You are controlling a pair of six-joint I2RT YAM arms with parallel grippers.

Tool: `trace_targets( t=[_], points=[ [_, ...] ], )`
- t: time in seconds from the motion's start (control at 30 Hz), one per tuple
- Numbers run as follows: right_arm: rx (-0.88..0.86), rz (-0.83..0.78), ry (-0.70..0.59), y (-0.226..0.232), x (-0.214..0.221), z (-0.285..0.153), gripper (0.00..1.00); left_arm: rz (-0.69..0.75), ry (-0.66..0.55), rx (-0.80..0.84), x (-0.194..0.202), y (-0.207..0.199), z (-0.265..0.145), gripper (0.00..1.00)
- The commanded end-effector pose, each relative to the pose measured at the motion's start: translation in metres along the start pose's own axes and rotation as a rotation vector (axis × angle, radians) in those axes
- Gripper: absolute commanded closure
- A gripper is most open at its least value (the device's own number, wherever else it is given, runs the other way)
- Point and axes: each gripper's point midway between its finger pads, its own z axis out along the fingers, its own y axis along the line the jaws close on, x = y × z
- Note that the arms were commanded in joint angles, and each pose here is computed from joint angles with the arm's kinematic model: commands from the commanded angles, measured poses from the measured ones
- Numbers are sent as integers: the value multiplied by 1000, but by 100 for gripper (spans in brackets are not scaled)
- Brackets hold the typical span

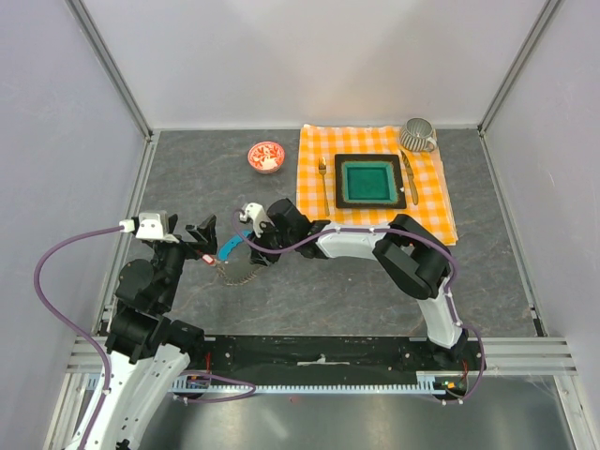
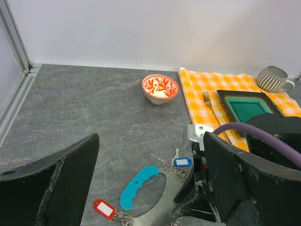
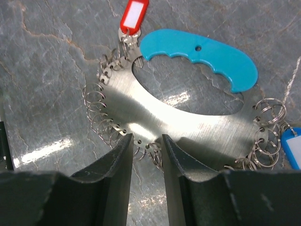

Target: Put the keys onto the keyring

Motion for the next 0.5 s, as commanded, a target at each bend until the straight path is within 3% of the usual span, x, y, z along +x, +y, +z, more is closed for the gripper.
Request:
trace_targets(
  t=[0.0,0.47],
  points=[
    [-19,-28,8,2,-2,6,63,-23,-16,9,-4,-2,1,2],
    [-74,-12,47,10,9,6,79,-21,-8,12,-2,-3,1,2]
  ],
)
